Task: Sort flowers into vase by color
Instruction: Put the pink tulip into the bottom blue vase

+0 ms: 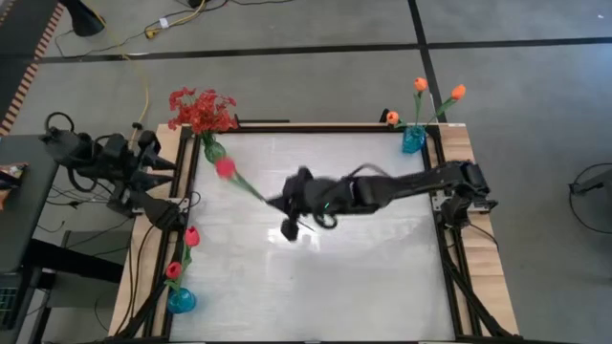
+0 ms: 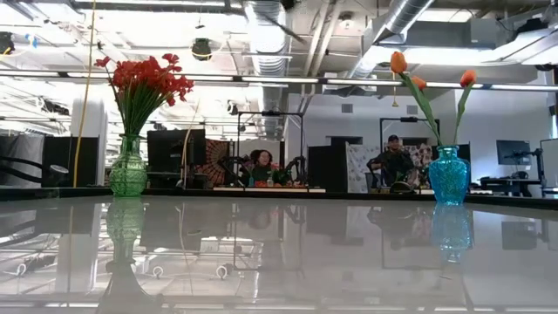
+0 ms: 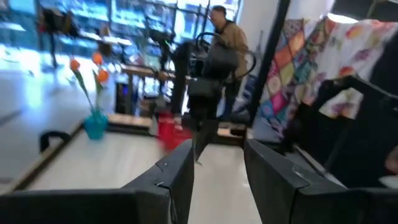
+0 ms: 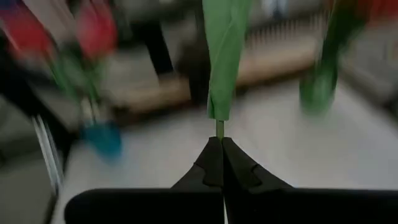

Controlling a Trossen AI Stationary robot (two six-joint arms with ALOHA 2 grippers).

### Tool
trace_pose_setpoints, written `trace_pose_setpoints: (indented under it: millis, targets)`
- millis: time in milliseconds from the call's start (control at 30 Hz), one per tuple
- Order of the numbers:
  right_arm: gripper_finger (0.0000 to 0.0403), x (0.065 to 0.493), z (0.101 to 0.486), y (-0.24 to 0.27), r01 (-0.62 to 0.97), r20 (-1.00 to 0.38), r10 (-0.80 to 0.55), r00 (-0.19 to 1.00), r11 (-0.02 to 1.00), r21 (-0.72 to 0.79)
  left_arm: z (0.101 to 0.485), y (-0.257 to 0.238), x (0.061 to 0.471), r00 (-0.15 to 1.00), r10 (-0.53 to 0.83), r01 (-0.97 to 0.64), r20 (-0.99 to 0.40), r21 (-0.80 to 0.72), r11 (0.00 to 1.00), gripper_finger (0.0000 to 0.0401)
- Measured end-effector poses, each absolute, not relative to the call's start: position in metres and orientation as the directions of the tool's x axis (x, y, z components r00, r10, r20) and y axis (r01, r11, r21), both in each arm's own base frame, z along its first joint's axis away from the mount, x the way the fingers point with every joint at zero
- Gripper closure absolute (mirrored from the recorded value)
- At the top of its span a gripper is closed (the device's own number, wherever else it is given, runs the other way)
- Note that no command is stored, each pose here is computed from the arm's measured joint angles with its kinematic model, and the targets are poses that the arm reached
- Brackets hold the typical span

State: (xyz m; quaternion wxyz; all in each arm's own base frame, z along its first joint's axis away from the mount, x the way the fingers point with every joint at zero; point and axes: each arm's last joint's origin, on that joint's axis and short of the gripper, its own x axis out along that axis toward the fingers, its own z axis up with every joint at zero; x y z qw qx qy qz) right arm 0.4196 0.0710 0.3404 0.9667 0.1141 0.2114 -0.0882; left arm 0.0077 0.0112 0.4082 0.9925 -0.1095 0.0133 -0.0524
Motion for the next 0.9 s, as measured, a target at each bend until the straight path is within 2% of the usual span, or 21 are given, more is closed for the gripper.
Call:
trace_pose_setpoints:
  millis: [100,233,333,567,800,900]
  targets:
    - [0.0387,0.424,0.372,0.056,0.179,-0.191,-0.142,0.971,0.964,0.194,0.413,0.007,0.017,0.999,-0.036,0.040,0.023,-0.198,0.979,0.0273]
    - [0.0387,0.430,0.398,0.042,0.084,0.103,-0.106,0.989,0.977,0.198,0.417,-0.001,0.032,0.998,0.046,-0.035,0.050,-0.213,0.976,0.0273]
    - [0.0387,0.433,0.405,0.033,0.019,0.227,-0.068,0.972,0.977,0.211,0.415,-0.012,0.049,0.996,0.059,-0.047,0.059,-0.197,0.979,0.0273]
    - [0.0387,0.434,0.402,0.036,-0.007,0.206,-0.037,0.978,0.979,0.206,0.424,-0.035,0.083,0.990,0.054,-0.036,0.134,-0.133,0.990,0.0259]
    - [0.0387,0.434,0.400,0.046,-0.047,0.190,0.010,0.982,0.981,0.189,0.419,-0.039,0.116,0.982,0.169,-0.154,0.086,-0.163,0.975,0.0170]
    - [0.0387,0.433,0.400,0.049,-0.053,0.189,0.018,0.982,0.981,0.187,0.419,-0.038,0.131,0.982,0.168,-0.148,0.091,-0.199,0.969,0.0133]
